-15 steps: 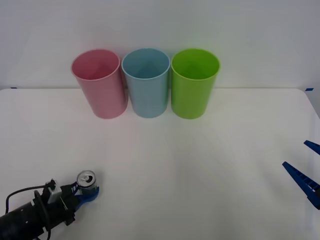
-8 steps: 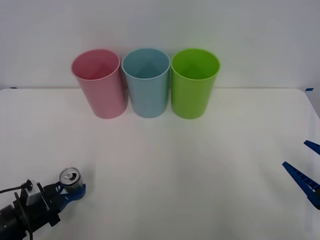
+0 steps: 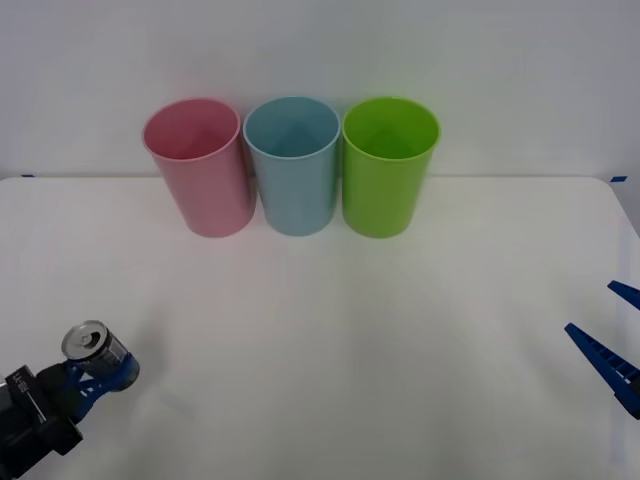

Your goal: Grasp the object on the table and drop it into the matching bin: aluminum can to the light blue bin, PET bottle to the pink bin.

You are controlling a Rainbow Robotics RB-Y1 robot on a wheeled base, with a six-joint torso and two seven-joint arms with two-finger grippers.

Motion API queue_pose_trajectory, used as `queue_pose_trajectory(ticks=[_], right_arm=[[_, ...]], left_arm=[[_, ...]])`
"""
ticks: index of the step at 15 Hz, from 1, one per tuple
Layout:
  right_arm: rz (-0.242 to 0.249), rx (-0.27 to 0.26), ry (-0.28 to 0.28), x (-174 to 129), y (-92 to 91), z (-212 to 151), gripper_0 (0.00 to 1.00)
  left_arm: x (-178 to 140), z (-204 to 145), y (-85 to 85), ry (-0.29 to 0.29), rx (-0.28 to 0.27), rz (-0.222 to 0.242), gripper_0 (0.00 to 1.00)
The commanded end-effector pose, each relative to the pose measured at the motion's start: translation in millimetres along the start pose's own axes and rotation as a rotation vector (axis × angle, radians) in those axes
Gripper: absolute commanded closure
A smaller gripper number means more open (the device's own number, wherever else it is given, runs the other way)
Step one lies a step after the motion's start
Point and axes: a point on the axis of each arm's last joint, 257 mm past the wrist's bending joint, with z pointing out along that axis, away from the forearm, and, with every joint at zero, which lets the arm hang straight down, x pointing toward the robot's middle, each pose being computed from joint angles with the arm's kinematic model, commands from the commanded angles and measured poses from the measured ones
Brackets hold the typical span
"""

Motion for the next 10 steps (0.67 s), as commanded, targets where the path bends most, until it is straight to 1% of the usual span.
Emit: queue_pose_trajectory(ticks=[1, 2, 3, 4, 5, 6, 8, 10], right_arm=[[0.0, 0.0, 0.0, 0, 0.0, 0, 0.0], [0.0, 0.0, 0.0, 0, 0.0, 0, 0.0], [0.0, 0.0, 0.0, 0, 0.0, 0, 0.0], [0.0, 0.0, 0.0, 0, 0.0, 0, 0.0], [0.0, 0.0, 0.0, 0, 0.0, 0, 0.0], [0.0, 0.0, 0.0, 0, 0.0, 0, 0.0], [0.0, 0.0, 0.0, 0, 0.0, 0, 0.0], [0.0, 0.0, 0.0, 0, 0.0, 0, 0.0]], left_arm=[[-31, -6, 12.1, -0.044, -0.03, -0.03, 1.0], [-40, -9, 18.6, -0.054, -0.048, -0.029, 1.0], [-49, -11, 23.5, -0.068, -0.06, -0.039, 1.0], [-61, -13, 32.2, -0.097, -0.092, -0.048, 1.0], [-68, -13, 36.6, -0.118, -0.11, -0.052, 1.0], [-80, -11, 41.9, -0.141, -0.133, -0.047, 1.0], [-97, 0, 44.5, -0.161, -0.157, -0.046, 1.0], [-116, 17, 37.4, -0.19, -0.146, -0.076, 1.0]])
